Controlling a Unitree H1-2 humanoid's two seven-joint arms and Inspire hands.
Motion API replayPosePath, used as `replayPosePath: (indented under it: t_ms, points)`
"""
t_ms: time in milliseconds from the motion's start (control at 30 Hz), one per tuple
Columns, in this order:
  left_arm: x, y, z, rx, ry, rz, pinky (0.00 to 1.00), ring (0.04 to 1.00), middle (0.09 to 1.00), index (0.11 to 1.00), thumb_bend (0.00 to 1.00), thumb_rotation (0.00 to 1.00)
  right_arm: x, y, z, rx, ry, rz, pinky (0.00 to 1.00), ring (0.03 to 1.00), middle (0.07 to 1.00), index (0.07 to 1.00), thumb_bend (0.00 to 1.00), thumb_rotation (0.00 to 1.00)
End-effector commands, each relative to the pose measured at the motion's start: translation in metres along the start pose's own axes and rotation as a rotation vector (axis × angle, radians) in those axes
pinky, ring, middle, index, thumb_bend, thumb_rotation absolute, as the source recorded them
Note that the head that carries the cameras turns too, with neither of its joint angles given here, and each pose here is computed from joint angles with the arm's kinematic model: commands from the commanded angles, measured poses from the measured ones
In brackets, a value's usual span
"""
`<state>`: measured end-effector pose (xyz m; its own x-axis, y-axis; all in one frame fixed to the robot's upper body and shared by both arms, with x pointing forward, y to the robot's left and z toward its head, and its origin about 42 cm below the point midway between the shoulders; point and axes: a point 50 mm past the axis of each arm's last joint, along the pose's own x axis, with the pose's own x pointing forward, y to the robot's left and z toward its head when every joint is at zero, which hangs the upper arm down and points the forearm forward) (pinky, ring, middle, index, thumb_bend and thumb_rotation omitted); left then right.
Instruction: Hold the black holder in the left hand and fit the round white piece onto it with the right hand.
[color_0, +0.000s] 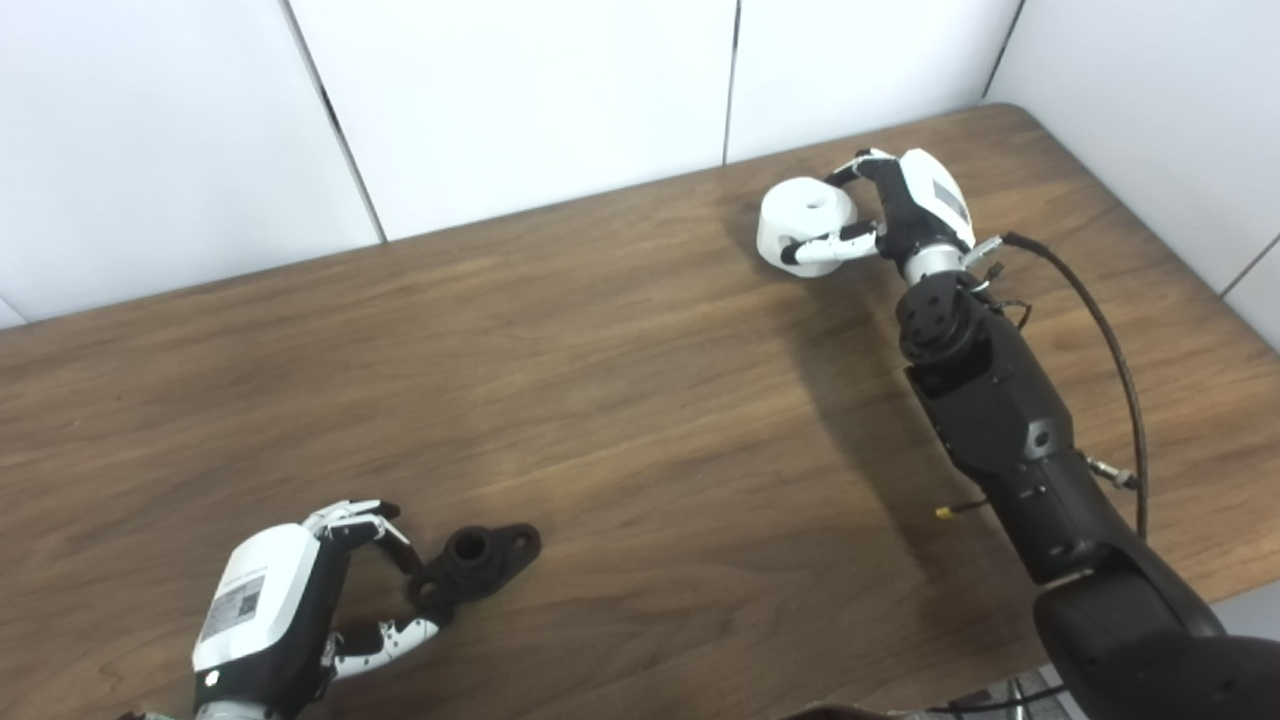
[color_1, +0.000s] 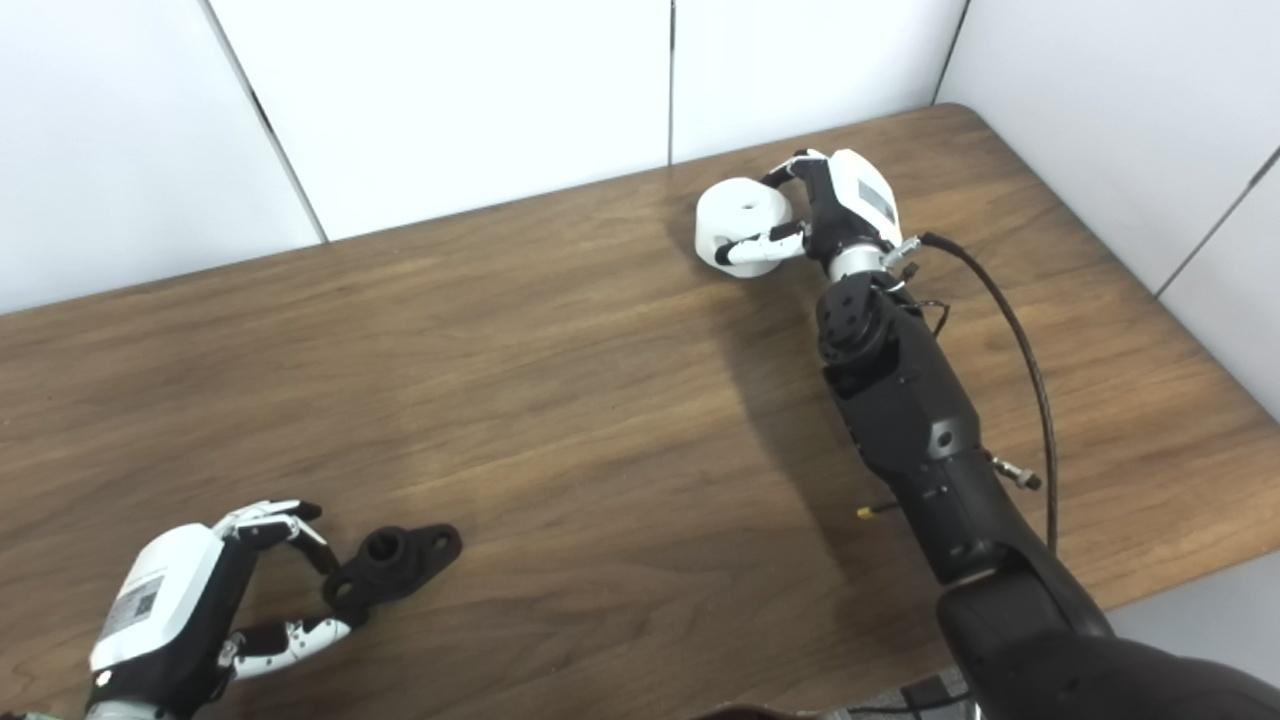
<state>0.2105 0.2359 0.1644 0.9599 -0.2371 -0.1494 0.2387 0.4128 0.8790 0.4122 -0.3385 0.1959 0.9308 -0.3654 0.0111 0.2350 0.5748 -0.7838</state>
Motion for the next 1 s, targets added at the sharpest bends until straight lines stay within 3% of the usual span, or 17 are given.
replayPosePath:
  t_ms: [0,133,167,267,733,967]
  points:
    - [-0.011,-0.008,-0.017,0.009,0.083,-0.082,0.78,0.858,0.794,0.488,0.52,0.04,0.008,-0.020,0.012,-0.021,-0.064,-0.077,0.81,0.941,0.903,0.617,0.88,0.24]
    - [-0.010,-0.008,-0.017,0.006,0.085,-0.083,0.78,0.859,0.794,0.488,0.52,0.04,0.007,-0.020,0.012,-0.019,-0.076,-0.090,0.80,0.935,0.896,0.592,0.83,0.22]
    - [-0.010,-0.008,-0.017,0.008,0.084,-0.082,0.78,0.859,0.795,0.488,0.52,0.04,0.008,-0.020,0.011,-0.007,-0.080,-0.096,0.80,0.937,0.895,0.532,0.65,0.18]
    - [-0.010,-0.008,-0.017,0.009,0.083,-0.082,0.78,0.857,0.793,0.488,0.52,0.04,0.007,-0.020,0.009,0.022,-0.096,-0.124,0.83,0.933,0.879,0.492,0.54,0.15]
    - [-0.009,-0.009,-0.015,0.015,0.083,-0.084,0.78,0.857,0.793,0.488,0.52,0.04,0.003,-0.020,0.009,0.018,-0.130,-0.148,0.85,0.914,0.846,0.485,0.52,0.14]
    - [-0.005,-0.013,-0.006,0.008,0.078,-0.086,0.78,0.858,0.793,0.487,0.52,0.04,-0.015,-0.036,0.012,0.029,-0.205,-0.138,0.87,0.917,0.850,0.486,0.52,0.14]
